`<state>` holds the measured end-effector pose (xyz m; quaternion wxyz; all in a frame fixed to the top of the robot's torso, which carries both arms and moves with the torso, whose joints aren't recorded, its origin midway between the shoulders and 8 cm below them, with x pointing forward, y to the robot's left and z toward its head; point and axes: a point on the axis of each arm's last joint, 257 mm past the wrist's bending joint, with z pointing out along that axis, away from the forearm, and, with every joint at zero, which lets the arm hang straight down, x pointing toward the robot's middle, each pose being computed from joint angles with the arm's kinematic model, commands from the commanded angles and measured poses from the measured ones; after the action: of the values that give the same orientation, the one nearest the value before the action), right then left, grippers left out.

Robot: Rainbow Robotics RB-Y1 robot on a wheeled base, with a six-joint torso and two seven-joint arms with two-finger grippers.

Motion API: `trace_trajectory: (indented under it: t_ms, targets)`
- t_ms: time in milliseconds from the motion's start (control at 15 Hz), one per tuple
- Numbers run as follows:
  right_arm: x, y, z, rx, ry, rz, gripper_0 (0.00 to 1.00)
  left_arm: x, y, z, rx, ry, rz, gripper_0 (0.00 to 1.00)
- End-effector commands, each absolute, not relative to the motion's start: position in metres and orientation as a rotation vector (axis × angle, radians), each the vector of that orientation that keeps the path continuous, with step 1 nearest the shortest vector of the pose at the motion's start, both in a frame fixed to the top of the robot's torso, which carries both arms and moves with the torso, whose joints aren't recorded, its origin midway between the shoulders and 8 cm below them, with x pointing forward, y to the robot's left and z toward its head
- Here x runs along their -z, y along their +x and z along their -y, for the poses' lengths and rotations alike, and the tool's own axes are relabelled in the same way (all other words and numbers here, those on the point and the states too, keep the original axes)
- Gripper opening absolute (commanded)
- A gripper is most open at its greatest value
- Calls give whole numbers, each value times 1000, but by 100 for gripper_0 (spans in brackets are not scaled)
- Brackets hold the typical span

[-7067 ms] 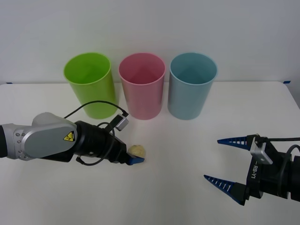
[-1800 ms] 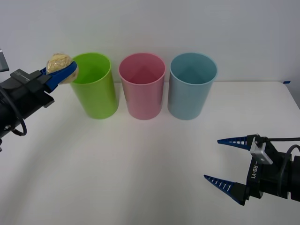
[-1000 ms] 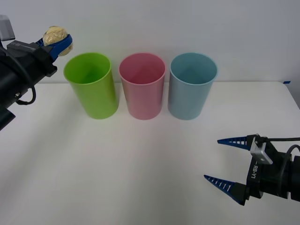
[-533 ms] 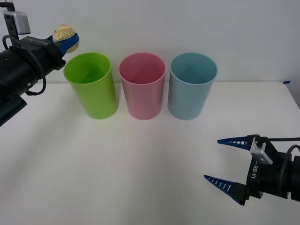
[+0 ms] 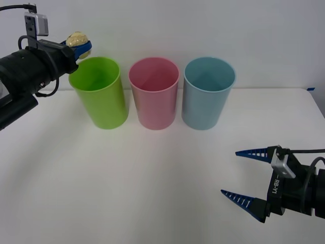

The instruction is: Put cans in the blue bin and PET bottles in the pink bin and trash in the green bin.

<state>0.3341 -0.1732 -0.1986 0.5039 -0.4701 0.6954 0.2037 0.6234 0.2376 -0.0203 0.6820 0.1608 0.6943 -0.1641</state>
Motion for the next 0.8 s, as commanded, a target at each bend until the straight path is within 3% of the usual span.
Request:
trace_trajectory:
  t_ms: [67,400,800]
  targets:
    - [199,334,173,-492,-1135,-1679,100,31,626,-242,344,379,-1588,0]
    - [199,334,173,-492,-1135,-1679,100,52,633,-251,305,395,-1645,0]
    - [199,334,173,-492,-1135,-1679,100,71,632,-242,337,414,-1704,0]
